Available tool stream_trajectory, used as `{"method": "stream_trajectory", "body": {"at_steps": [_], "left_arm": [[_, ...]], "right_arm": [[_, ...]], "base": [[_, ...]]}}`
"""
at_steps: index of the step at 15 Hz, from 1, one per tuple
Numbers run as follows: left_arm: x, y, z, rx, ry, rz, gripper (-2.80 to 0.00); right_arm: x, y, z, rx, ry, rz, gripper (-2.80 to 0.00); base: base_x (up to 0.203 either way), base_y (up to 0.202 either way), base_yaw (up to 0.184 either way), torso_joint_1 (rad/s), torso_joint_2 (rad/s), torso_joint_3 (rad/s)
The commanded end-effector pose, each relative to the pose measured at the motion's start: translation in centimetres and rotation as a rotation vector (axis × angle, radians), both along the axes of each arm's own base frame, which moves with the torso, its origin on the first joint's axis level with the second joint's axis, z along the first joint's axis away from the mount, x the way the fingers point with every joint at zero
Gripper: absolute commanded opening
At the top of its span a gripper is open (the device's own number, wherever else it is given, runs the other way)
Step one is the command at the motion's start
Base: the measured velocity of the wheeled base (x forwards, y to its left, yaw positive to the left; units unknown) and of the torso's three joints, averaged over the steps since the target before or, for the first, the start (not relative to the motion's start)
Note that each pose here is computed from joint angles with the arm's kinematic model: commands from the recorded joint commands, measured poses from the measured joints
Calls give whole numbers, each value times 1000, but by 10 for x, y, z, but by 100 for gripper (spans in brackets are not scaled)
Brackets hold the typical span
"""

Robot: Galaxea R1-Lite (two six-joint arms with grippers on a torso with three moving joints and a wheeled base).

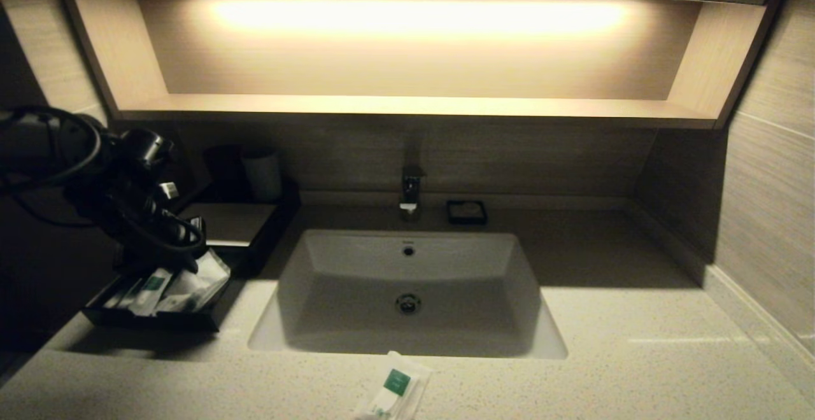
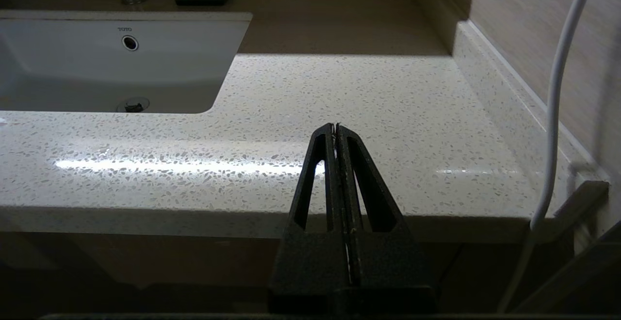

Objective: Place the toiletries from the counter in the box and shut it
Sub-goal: Place the bathroom toiletry into the drawer

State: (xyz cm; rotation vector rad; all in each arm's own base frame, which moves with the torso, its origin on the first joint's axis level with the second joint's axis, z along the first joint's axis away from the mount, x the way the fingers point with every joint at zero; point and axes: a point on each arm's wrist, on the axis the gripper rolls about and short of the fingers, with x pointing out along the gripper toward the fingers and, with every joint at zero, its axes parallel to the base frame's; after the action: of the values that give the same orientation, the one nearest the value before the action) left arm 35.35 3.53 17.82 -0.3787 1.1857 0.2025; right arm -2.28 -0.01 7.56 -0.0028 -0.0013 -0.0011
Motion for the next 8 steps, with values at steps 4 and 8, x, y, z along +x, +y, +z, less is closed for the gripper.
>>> {"method": "stream_trajectory", "body": {"at_steps": [4, 8], "left_arm": [[3, 11, -10, -11, 35, 48, -280], [8, 12, -20, -21, 61, 75, -280]], "right_arm": [[0, 0, 0, 0, 1, 1, -280], [0, 0, 0, 0, 1, 1, -280]], "base": [[0, 0, 0, 0, 0, 0], [0, 0, 0, 0, 0, 0]]}}
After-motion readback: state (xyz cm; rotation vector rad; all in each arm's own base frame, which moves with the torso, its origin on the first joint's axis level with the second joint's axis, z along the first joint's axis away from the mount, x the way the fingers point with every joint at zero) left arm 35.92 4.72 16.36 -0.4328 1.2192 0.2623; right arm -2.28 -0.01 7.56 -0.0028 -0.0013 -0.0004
